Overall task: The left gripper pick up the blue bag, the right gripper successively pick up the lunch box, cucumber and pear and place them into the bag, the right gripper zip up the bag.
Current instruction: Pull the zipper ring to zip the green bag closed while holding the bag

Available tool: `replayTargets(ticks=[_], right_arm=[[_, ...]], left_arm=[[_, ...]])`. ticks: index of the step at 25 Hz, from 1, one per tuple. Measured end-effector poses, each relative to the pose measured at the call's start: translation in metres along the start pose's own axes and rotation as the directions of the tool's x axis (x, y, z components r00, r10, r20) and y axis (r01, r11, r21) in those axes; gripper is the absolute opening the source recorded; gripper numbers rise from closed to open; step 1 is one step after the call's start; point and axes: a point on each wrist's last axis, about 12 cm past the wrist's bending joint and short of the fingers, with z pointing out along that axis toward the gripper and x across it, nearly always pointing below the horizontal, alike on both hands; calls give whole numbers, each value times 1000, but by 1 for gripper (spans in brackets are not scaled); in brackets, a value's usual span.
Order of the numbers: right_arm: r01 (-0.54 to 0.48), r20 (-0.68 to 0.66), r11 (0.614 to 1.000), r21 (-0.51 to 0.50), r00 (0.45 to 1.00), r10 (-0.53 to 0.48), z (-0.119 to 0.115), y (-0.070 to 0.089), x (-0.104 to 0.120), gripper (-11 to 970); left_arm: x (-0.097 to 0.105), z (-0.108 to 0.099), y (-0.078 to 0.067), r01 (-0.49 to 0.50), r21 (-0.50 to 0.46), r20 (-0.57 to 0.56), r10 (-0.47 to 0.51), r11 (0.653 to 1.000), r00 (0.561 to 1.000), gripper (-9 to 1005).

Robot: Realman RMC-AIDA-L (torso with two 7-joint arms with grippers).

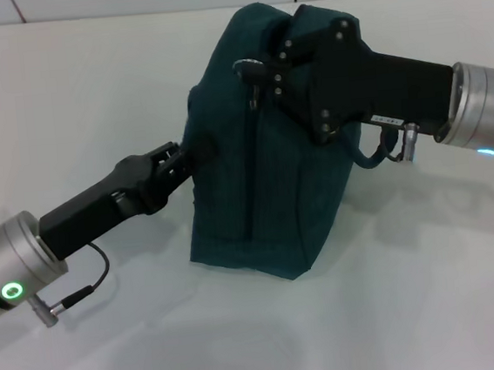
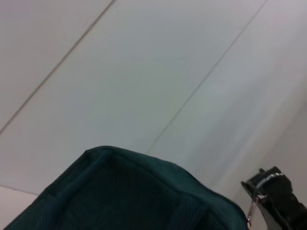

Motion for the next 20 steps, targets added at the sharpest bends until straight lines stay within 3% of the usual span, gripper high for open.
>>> replayTargets(ticks=[4,9,20], right_arm=[[2,5,1000,14,1000,-2,-1,-1,0,34],[-1,15,999,41,1000,0,-3,-3,-1,35],[11,-18,996,87,1000,-9,-9,-7,4,36]], left_arm=[[2,3,-2,-21,18,-18,21,1000,1000,159],[4,7,-3,-24,43,-49,26,999,998,68],[7,6,-10,-20,101,-82,29,995,996,55]])
